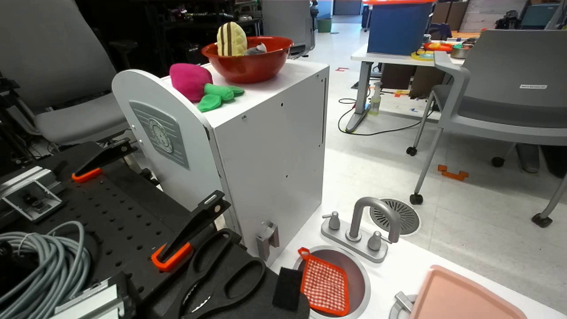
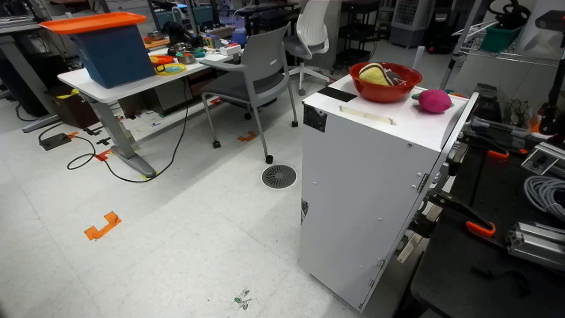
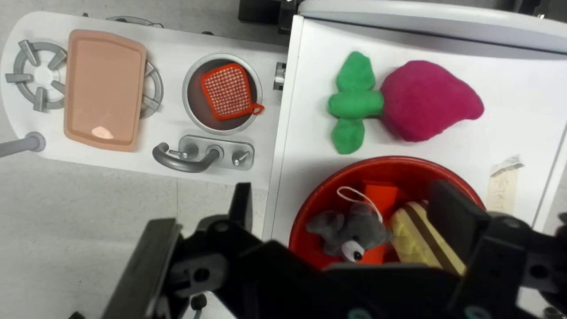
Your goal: Remove the grey plushy from the red bowl and put it in the sink
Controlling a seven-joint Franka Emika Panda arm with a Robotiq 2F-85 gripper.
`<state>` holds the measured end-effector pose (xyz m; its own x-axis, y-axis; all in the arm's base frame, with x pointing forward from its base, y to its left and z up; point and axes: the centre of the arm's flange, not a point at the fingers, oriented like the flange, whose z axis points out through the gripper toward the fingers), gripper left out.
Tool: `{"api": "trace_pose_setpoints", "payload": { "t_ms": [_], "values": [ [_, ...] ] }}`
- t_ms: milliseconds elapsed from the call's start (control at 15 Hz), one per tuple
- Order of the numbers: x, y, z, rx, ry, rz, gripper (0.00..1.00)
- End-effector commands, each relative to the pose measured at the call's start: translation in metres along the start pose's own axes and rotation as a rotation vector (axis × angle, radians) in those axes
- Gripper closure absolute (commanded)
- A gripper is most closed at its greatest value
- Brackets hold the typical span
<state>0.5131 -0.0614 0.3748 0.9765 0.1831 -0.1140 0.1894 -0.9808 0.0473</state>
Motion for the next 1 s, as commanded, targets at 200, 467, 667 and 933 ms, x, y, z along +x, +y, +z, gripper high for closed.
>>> {"api": "trace_pose_setpoints", "payload": {
  "t_ms": [200, 467, 667, 933],
  "values": [
    [0.0162, -0.0042, -0.0187, 0.003, 0.113, -0.075, 0.00],
    [0.0170, -0.0101, -0.0223, 0.045, 0.173, -0.170, 0.00],
    [0.0189, -0.0104, -0.0198, 0.030, 0.149, -0.140, 0.00],
    [0.0189, -0.0105, -0.0197, 0.032, 0.151, -0.149, 0.00]
  ]
}}
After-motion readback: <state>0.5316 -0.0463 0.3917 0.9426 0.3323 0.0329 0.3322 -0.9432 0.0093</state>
